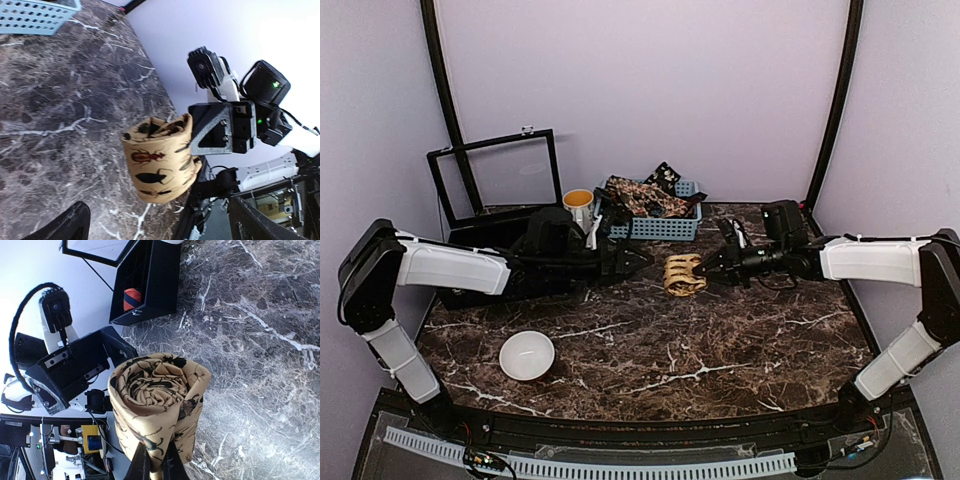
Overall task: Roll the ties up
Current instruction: Pass from the right arm to the left
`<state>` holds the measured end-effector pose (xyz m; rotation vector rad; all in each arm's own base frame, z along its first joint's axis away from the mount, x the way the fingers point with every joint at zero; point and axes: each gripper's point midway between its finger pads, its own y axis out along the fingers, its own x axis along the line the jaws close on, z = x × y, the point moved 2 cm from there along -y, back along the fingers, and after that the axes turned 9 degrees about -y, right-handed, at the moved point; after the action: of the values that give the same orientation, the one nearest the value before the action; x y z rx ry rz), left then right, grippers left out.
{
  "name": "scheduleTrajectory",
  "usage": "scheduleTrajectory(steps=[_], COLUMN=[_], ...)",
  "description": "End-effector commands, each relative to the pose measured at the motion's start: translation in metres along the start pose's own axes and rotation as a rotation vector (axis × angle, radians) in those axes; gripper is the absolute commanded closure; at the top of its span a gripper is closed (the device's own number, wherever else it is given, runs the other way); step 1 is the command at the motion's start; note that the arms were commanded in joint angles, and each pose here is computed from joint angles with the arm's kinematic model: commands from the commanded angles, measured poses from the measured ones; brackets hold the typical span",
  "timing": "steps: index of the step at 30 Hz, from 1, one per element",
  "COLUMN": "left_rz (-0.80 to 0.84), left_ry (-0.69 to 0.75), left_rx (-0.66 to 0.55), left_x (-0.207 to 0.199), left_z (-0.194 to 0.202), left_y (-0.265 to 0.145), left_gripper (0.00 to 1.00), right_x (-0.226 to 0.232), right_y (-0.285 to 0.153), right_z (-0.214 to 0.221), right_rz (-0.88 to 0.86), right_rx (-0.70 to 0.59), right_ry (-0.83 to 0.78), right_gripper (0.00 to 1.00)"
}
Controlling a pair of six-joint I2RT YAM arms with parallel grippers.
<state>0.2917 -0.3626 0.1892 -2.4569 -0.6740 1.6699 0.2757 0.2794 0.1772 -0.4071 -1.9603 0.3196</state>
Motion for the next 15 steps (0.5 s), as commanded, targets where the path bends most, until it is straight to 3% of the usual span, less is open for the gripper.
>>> scheduleTrajectory(steps=[1, 9, 15], left_rz=[0.274, 0.283, 0.393], left_ry=[-0.072, -0.136, -0.132], left_rx=[0.133, 0.151, 0.185], left_x=[-0.039, -0.028, -0.043], left_z=[0.013, 0.008, 0.008], left_y=[0.007, 0.030, 0.036], left_gripper=[0.01, 0.01, 0.01], right_x=[0.022, 0.036, 0.038], right_y=[0.004, 0.007, 0.018], right_z=[-0.010, -0.010, -0.004], right_rz=[-0.101, -0.155, -0.176], right_rx=[-0.029, -0.032, -0.006], right_ry=[-0.055, -0.075, -0.074], right_gripper=[1.00, 1.00, 1.00])
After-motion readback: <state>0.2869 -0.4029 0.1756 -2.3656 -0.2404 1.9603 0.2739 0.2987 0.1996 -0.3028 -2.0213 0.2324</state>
